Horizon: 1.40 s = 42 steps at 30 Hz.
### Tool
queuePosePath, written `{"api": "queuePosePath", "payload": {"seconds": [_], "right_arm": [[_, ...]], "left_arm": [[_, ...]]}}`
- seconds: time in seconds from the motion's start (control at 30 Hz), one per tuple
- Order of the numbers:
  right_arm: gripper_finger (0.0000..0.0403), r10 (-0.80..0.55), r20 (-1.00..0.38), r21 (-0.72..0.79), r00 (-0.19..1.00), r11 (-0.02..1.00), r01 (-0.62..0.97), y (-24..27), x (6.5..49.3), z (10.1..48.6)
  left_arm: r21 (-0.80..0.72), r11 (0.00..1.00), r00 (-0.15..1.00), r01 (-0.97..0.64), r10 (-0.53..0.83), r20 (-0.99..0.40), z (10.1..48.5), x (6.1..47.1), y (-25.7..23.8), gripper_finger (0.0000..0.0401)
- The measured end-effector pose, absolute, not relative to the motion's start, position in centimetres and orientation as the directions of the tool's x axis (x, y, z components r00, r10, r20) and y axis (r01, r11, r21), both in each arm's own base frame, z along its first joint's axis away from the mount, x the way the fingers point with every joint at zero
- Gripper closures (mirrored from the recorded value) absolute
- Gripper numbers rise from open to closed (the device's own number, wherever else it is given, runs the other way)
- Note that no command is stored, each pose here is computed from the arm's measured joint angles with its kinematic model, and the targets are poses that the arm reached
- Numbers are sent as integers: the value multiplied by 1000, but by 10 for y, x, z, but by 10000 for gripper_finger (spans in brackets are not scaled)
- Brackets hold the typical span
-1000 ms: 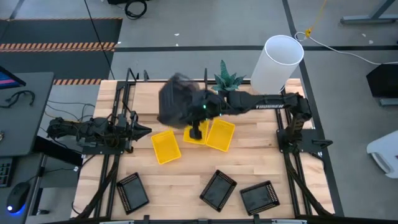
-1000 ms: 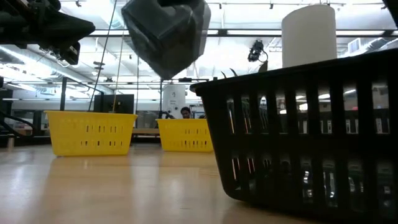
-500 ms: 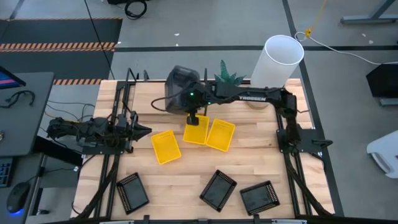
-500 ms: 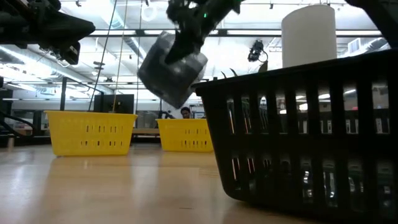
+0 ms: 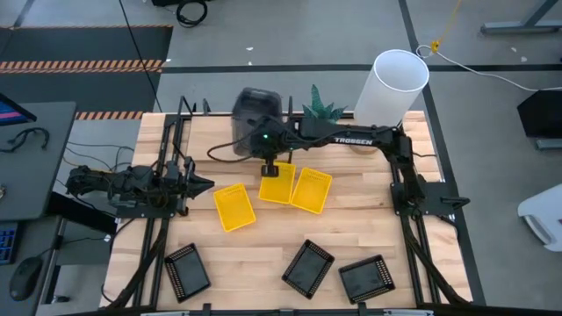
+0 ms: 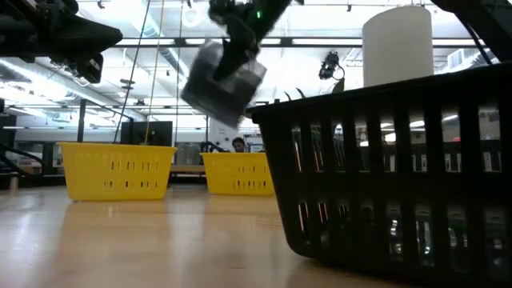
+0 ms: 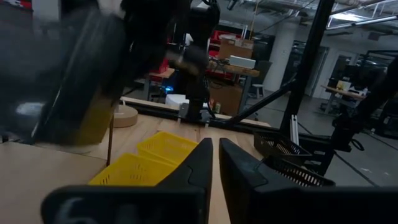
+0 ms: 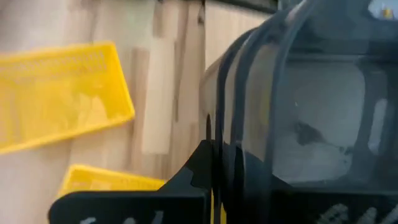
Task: Stack baskets on shelf by color
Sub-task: Put the stacked transparent black bins on the shelf
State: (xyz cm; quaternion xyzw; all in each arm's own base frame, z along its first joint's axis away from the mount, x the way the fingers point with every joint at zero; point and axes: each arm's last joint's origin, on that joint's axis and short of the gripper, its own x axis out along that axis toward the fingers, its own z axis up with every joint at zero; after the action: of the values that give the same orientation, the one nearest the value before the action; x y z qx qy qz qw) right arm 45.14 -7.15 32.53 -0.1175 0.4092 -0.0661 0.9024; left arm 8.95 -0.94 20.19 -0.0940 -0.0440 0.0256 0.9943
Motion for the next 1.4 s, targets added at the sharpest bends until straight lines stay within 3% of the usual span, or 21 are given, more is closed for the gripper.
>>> {"api": "queuePosePath", "payload": {"seconds": [0.17, 0.4, 0.67, 1.4], "right_arm": [[386, -207, -735, -243, 646, 970, 34, -75, 457, 330], [386, -212, -851, -239, 480, 971, 5, -81, 479, 286], [386, -212, -904, -222, 371, 975, 17, -91, 476, 271], [381, -207, -927, -194, 313, 978, 70, -106, 469, 259]], "left_arm": [[-189, 981, 995, -43, 59, 82, 202, 89, -9, 363], [-189, 981, 995, -43, 59, 81, 202, 90, -9, 373], [-189, 981, 995, -43, 59, 82, 202, 90, -9, 364], [-189, 981, 995, -42, 59, 82, 202, 90, -9, 362]]}}
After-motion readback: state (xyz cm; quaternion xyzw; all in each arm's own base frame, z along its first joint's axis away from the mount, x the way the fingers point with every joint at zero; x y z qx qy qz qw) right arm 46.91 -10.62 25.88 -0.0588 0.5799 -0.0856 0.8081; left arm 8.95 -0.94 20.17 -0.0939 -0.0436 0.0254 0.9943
